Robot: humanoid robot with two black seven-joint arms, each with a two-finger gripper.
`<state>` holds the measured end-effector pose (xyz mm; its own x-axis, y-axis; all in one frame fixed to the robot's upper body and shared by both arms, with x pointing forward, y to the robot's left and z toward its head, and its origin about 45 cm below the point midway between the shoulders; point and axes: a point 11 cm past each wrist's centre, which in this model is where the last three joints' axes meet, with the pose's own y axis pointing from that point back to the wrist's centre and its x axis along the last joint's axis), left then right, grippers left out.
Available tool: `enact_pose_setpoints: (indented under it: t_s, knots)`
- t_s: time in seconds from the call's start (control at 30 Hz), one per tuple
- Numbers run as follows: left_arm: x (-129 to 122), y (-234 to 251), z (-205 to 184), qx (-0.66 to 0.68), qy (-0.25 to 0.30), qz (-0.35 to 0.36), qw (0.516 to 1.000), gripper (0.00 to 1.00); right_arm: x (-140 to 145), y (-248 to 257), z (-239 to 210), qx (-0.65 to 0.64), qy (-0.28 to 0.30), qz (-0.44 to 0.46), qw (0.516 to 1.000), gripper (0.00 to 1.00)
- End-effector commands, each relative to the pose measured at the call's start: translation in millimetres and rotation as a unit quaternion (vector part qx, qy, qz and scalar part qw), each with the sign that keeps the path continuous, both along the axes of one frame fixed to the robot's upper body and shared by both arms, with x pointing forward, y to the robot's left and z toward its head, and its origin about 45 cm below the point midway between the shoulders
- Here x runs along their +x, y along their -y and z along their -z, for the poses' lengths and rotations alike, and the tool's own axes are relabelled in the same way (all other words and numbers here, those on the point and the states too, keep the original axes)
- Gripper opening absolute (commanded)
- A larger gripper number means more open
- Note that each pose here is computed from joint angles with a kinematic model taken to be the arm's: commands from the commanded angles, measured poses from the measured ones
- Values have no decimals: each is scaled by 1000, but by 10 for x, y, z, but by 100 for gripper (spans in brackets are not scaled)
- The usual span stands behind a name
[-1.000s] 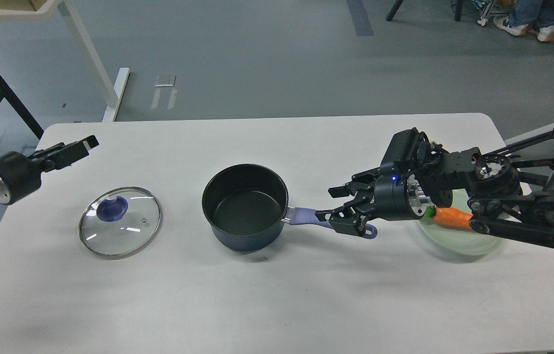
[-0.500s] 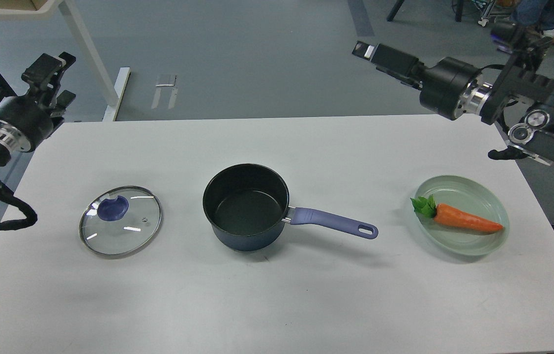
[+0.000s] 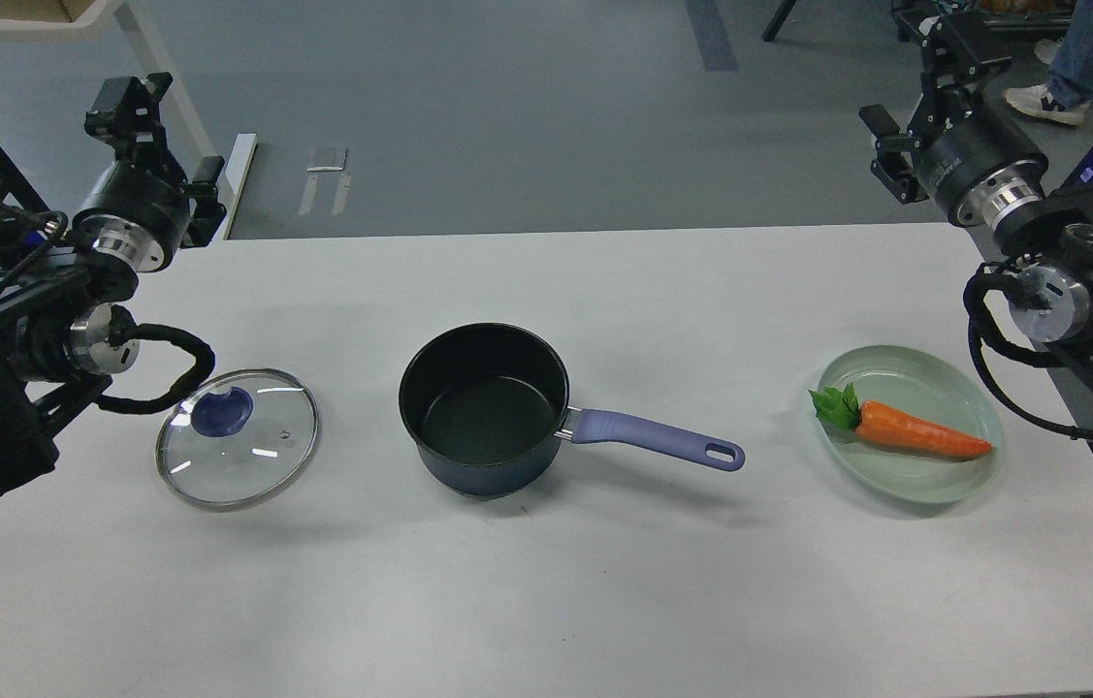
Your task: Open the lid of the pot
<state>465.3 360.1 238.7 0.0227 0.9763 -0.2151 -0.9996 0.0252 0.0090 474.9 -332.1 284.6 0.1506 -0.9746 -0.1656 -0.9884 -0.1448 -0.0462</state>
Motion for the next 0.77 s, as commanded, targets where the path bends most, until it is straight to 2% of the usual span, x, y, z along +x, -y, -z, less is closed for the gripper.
enact_pose_setpoints:
  t_s: [0.0, 0.33, 0.73]
  knots:
    - [-48, 5, 101, -17, -9, 3, 1000, 99, 10, -33, 211, 81, -14, 31, 996, 100]
    - [-205, -40, 341, -84, -20, 2, 996, 100, -141, -82, 686, 254, -46, 75, 963, 100]
    - [-207, -119, 302, -84, -15, -8, 996, 100, -202, -129, 751, 277, -45, 57, 958, 100]
